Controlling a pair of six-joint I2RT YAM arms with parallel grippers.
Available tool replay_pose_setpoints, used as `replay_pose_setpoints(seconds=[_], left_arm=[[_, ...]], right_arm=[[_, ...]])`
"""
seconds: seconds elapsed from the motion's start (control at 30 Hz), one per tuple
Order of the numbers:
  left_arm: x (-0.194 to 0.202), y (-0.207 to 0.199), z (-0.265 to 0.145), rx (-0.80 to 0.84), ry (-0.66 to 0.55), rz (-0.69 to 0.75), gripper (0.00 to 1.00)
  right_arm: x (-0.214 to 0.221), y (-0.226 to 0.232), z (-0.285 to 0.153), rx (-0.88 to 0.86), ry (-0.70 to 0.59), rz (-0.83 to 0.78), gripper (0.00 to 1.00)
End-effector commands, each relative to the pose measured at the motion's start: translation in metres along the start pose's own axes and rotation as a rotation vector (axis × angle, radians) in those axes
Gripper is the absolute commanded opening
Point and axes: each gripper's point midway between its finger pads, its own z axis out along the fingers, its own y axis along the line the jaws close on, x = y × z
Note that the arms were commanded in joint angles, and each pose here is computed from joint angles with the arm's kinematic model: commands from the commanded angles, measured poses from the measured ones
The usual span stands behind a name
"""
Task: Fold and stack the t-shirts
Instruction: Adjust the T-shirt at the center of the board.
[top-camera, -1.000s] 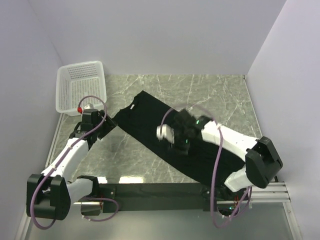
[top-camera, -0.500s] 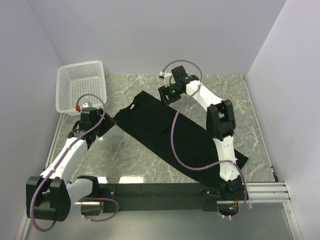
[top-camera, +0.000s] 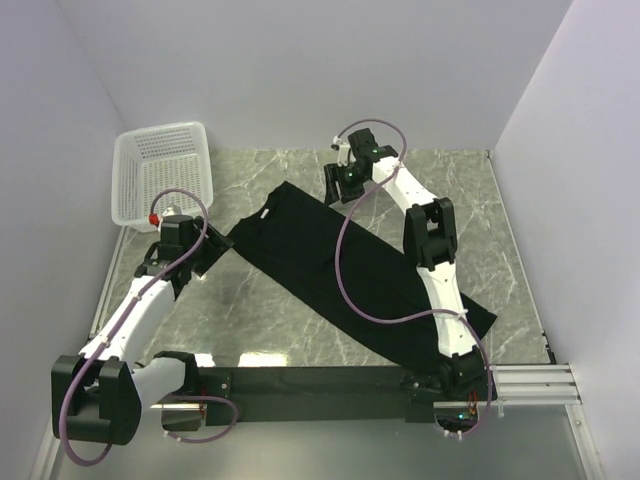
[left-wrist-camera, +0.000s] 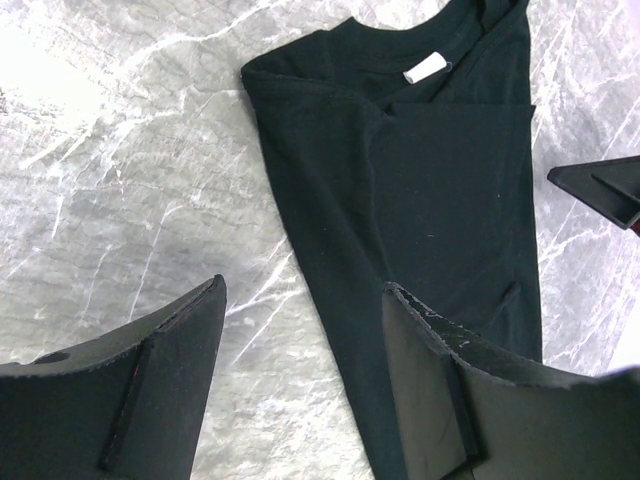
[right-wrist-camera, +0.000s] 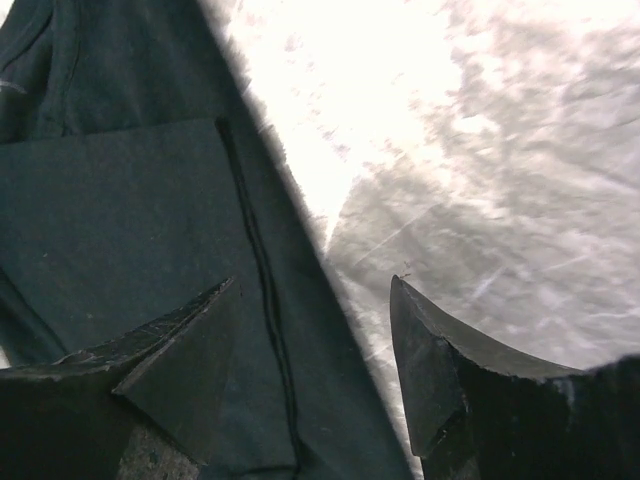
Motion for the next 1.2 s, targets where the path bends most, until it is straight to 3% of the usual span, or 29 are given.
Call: replay_pose_setpoints(seconds=[0.0,0.37,0.47,0.6,0.83,0.87,1.17], left_arm=[[-0.005,-0.008,0.002,0.025,-0.008,-0.017,0.68],[-0.007,-0.015,0.007,0.039,0.000,-0.019,0.68],[-0.006,-0.013,0.007,0.037,0.002,-0.023,0.68],[-0.005,-0.013,0.005,0.041,0.001,-0.025,0.68],[-0.005,-0.011,0.005,0.029,0.001,-0.019,0.68],[-0.006,-0.011,0.004,0.030,-0.002,-0.019,0.68],[-0.004,-0.010,0.004,0.027,0.005,-0.022,0.68]], right_arm=[[0.014,0.014,0.012,-0.052,0.052,0.029,0.68],[0.026,0.023,0.022,-0.013,0.093,0.000,0.65],[0.029,0.021,0.023,0.022,0.101,-0.016,0.57],[0.029,0.021,0.023,0.040,0.104,-0.039,0.31],[0.022,0.026,0.023,-0.003,0.074,-0.006,0.07],[0.016,0.025,0.021,-0.006,0.050,-0.003,0.00],[-0.053,-0.029,-0.008,0.076,-0.191,0.130,0.00]])
